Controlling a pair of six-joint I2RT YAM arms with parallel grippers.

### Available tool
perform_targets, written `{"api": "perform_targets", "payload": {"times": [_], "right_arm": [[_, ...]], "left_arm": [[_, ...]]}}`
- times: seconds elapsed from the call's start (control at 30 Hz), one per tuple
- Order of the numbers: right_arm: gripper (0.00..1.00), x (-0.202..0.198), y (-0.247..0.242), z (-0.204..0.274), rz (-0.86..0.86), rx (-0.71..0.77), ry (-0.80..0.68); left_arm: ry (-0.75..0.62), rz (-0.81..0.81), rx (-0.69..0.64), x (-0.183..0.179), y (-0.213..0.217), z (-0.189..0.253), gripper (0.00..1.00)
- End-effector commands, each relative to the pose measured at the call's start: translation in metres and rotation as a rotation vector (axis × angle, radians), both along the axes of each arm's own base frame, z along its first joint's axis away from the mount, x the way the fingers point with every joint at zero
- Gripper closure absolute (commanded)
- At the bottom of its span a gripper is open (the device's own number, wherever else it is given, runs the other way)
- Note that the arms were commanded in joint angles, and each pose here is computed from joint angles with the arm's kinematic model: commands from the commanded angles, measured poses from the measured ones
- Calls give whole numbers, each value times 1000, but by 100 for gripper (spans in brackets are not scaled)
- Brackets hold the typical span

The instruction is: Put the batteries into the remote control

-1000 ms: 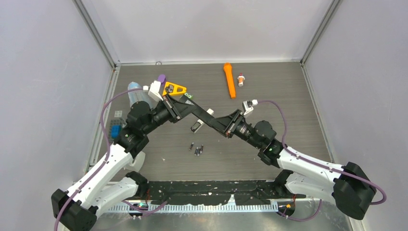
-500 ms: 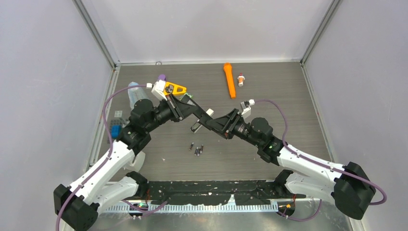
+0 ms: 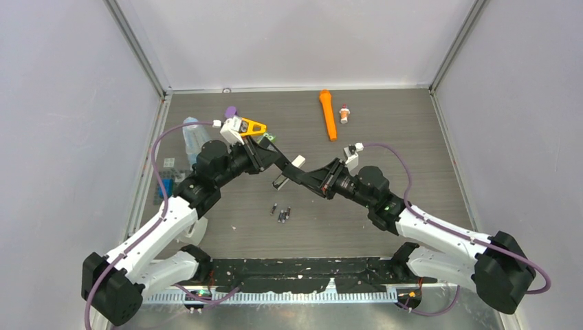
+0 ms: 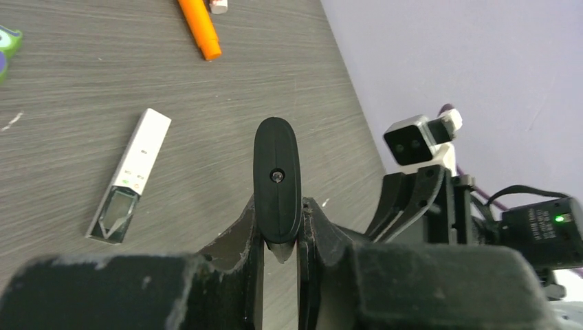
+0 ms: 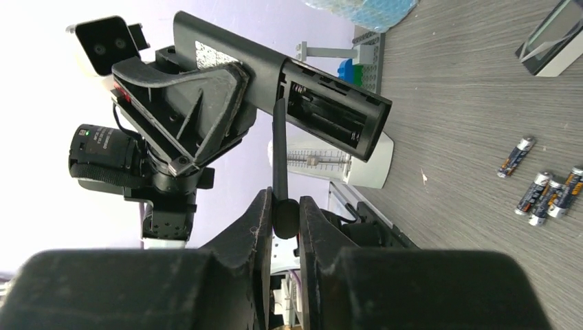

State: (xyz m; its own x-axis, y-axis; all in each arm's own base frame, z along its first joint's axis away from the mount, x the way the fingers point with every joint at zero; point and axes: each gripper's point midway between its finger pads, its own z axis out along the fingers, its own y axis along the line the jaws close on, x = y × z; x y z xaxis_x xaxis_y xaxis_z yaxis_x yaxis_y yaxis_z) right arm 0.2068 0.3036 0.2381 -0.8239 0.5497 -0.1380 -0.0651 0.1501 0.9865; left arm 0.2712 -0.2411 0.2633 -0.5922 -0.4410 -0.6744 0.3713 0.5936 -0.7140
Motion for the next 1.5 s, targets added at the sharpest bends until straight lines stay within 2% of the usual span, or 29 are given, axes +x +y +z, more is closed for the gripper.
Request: {"api": "perform_targets", "payload": {"times": [0.0,0.17,0.33,0.5,0.67,0.73,0.8,0.87,0.93,0.97,1.03,1.13,1.23,1.33,1.37,1.47], "right_arm": [[95,4,-12,18,-24,21,-56],[95,22,-44,0,-117,-62,-55],[95,36,-77,-54,-179,-304,4],[95,45,-99,-106,-175,-524,15],[93,37,-110,-159,-116,-622,118],[87,33,-115,-171,-110,-657,155],[68,29,-123,-181,-116,-713,201],[42,28,-132,-183,-131,-767,221],[30,30,-140,-179,-155,-807,215],[28,30,-145,-176,-169,-836,215],[25,33,-149,-162,-176,-858,171],[24,34,-142,-123,-156,-823,19],[24,27,-110,-62,-56,-663,-224],[22,-12,-69,1,146,-478,-516],[22,-19,-62,26,155,-415,-630],[12,-57,-37,57,247,-302,-820]], "left_arm": [[-77,29,83,9,6,1,100],[-111,5,169,2,14,-8,100],[-202,-107,209,-20,13,-4,100],[-305,-248,208,-51,10,7,100],[-365,-362,193,-79,8,16,100],[-366,-384,184,-86,8,19,100],[-365,-395,171,-91,8,23,100],[-360,-396,163,-94,9,26,100],[-352,-398,160,-95,9,28,100],[-351,-399,157,-96,9,29,100],[-347,-403,151,-97,9,32,100],[-339,-400,141,-98,9,36,100],[-327,-395,132,-99,10,42,100],[-317,-422,106,-106,8,50,100],[-313,-430,95,-108,7,53,100],[-285,-446,42,-113,4,59,100]]}}
